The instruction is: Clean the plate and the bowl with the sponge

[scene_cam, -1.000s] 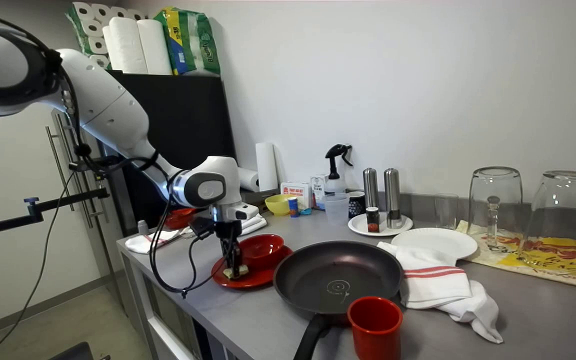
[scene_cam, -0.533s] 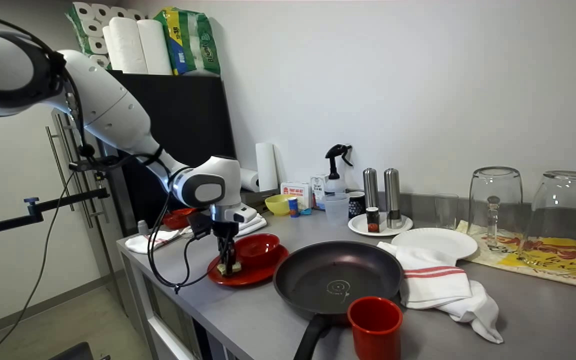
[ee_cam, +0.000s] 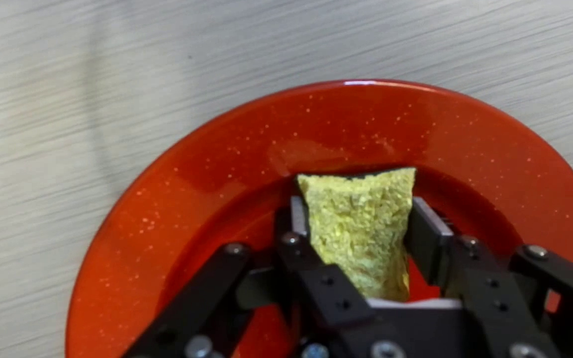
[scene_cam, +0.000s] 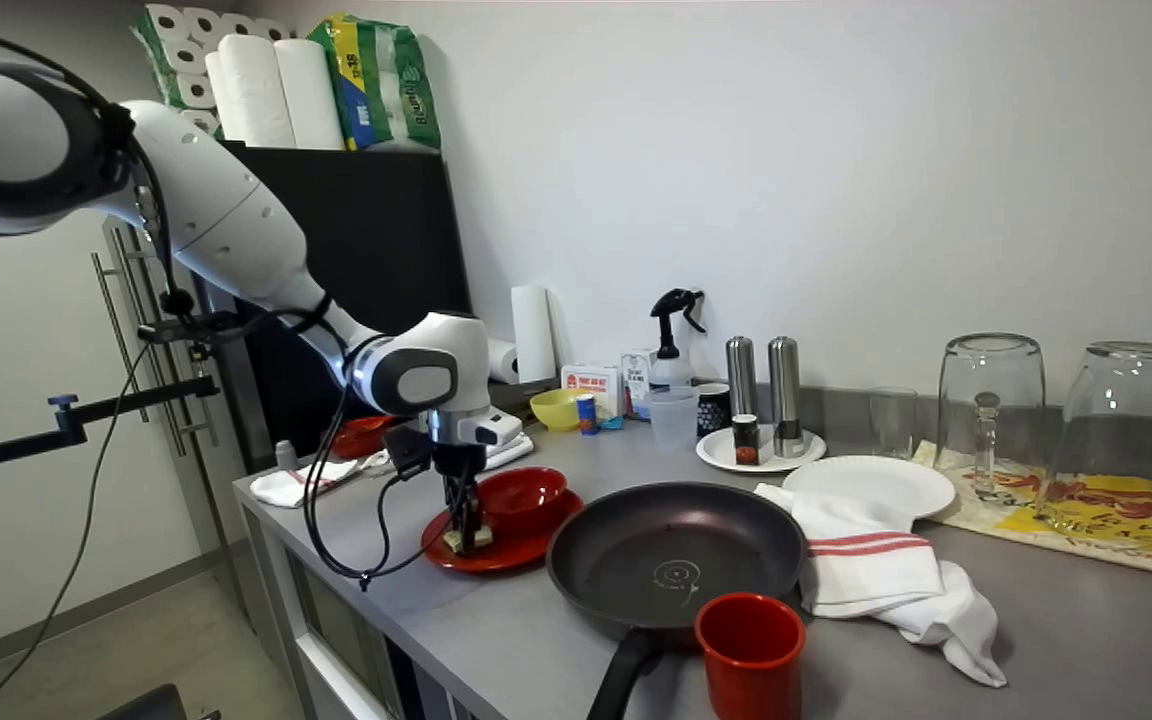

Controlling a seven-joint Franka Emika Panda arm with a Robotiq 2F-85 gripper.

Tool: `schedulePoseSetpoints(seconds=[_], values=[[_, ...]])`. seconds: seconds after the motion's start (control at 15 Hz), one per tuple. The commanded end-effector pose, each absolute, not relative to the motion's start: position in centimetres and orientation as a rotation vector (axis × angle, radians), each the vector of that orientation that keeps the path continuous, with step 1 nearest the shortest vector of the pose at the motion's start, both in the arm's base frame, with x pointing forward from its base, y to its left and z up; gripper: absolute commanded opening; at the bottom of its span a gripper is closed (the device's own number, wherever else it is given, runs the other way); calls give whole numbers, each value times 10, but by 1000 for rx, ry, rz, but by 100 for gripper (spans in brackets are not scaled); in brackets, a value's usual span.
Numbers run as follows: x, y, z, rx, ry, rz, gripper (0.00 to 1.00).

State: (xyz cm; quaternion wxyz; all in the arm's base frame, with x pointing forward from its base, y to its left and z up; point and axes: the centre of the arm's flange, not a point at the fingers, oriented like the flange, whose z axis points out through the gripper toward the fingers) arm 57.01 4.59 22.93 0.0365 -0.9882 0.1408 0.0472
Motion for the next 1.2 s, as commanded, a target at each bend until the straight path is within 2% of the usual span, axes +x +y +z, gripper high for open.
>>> schedulePoseSetpoints(seconds=[0.0, 1.13], values=[[575, 38, 217, -3143, 400, 130, 25], [574, 34, 212, -3651, 38, -255, 25]])
